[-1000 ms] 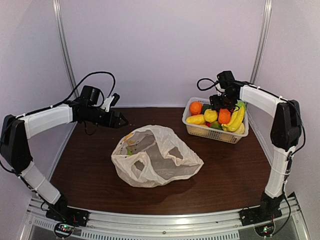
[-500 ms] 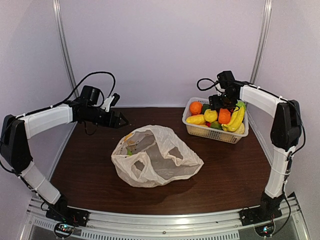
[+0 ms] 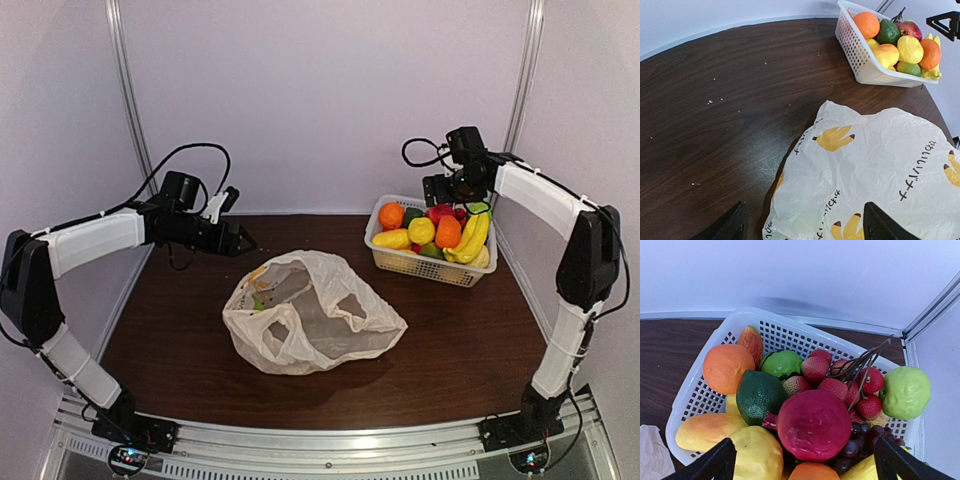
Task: Untie the knot of the plastic bag and take out the fruit
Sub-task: Place the fake fruit in the bin, then adjust the bag opening for the takeout bag.
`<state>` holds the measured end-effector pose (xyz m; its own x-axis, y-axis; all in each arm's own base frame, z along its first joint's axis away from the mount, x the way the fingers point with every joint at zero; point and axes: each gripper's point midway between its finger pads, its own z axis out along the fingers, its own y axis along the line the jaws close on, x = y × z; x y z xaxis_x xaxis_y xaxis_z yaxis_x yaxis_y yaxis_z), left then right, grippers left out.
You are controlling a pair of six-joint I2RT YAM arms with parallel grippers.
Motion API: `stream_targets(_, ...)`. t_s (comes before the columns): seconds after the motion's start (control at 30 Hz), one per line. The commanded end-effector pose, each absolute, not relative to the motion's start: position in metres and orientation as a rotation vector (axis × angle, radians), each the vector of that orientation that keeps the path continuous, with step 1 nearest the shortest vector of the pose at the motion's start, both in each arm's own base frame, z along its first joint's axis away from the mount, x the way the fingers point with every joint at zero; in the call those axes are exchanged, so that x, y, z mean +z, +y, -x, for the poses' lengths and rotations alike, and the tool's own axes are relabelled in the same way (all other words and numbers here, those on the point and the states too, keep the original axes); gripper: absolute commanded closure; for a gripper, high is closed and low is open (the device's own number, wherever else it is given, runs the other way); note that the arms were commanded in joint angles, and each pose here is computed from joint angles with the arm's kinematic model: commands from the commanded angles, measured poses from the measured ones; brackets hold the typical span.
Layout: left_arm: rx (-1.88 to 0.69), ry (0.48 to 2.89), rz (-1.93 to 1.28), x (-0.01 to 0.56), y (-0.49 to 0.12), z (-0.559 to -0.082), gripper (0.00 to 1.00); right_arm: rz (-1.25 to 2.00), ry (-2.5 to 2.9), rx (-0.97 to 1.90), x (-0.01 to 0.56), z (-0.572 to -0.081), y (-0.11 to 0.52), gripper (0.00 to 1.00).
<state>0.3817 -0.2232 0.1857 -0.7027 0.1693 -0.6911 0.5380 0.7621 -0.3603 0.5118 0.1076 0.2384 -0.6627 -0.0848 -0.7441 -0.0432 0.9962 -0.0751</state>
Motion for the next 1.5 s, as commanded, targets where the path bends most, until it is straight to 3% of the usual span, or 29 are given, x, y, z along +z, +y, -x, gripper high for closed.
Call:
stream_targets(0.0,-0.705,2.214,-0.515,0.210,-0.218,-0.380,0.20,0.096,2.236,-0.064,0.278,-0.494,0.098,0.02)
stream_targets(0.3,-0.647,2.141,-0.499,0.234,-0.206,-0.370,0.20,0.184,2.183,0.043,0.309,-0.453,0.115,0.02)
stream_targets(0.6,-0.854,2.129,-0.372,0.244,-0.199,-0.309,0.20,0.525,2.049,0.183,0.339,-0.372,0.207,0.03)
stream_targets(0.9,-1.129,2.185,-0.339,0.232,-0.215,-0.233,0.28,0.795,1.869,0.608,0.337,-0.267,0.315,0.22)
stream_targets(1.13,-1.198,2.231,-0.339,0.221,-0.223,-0.199,0.16,0.884,1.782,0.796,0.317,-0.208,0.364,0.31)
stream_targets(1.47,-1.131,2.344,-0.161,0.177,-0.221,-0.182,0.10,1.017,1.782,0.786,0.267,-0.165,0.428,0.38)
